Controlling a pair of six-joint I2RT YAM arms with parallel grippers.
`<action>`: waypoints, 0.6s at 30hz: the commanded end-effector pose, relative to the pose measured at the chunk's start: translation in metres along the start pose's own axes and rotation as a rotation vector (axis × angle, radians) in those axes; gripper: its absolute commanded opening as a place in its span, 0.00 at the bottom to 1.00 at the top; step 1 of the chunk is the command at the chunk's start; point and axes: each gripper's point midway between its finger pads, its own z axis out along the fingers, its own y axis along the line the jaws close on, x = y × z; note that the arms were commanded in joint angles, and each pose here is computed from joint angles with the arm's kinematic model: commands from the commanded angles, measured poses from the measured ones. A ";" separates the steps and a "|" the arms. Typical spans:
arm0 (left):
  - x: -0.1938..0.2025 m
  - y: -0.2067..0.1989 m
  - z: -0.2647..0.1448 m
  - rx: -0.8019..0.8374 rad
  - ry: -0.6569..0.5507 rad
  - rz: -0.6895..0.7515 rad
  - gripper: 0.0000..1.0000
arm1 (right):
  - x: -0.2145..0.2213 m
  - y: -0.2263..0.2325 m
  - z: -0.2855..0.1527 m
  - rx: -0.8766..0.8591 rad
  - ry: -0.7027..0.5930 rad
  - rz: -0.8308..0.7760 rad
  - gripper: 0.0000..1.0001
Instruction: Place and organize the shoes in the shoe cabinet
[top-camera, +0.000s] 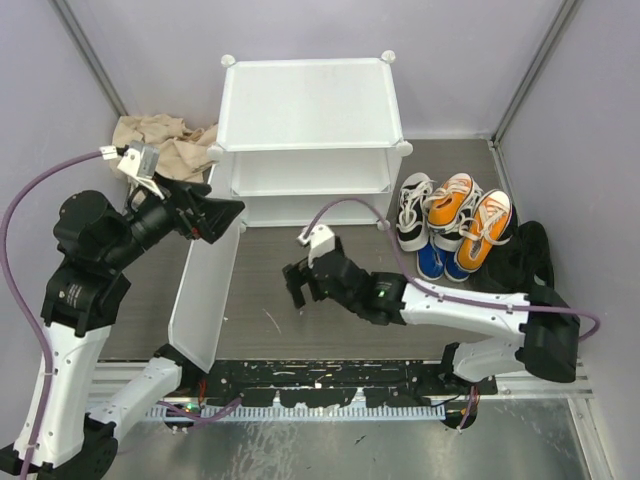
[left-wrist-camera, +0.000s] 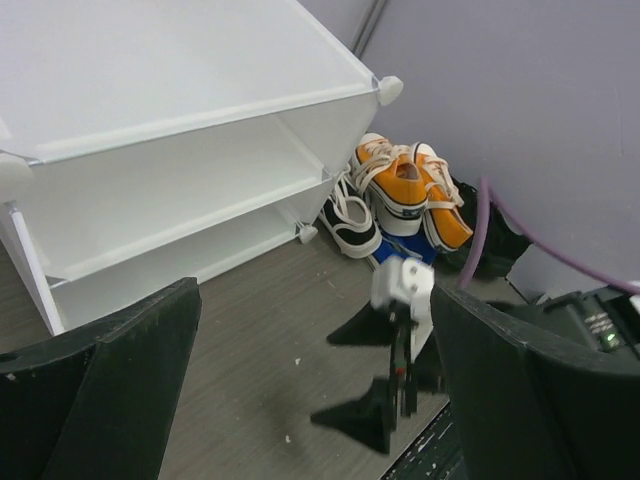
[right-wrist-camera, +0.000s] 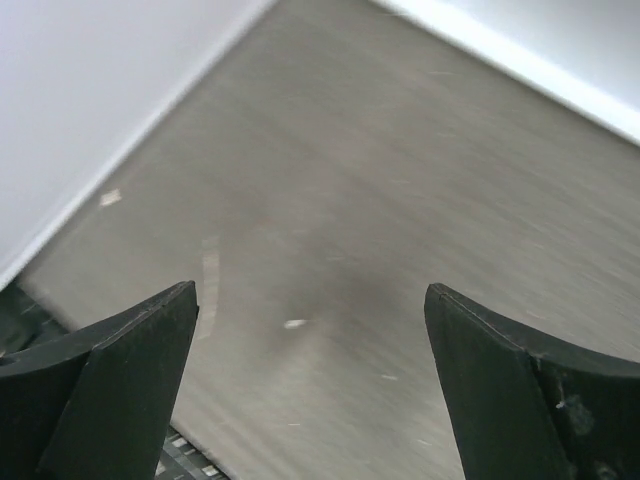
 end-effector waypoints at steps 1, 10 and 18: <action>0.010 0.006 0.006 0.004 0.013 0.023 0.98 | -0.031 -0.117 -0.042 0.480 -0.048 0.114 1.00; 0.021 0.008 0.003 0.008 0.005 0.032 0.98 | -0.044 -0.272 -0.142 1.047 -0.187 0.316 1.00; 0.023 0.005 -0.002 0.021 -0.014 0.039 0.98 | -0.052 -0.327 -0.165 1.236 -0.244 0.365 0.97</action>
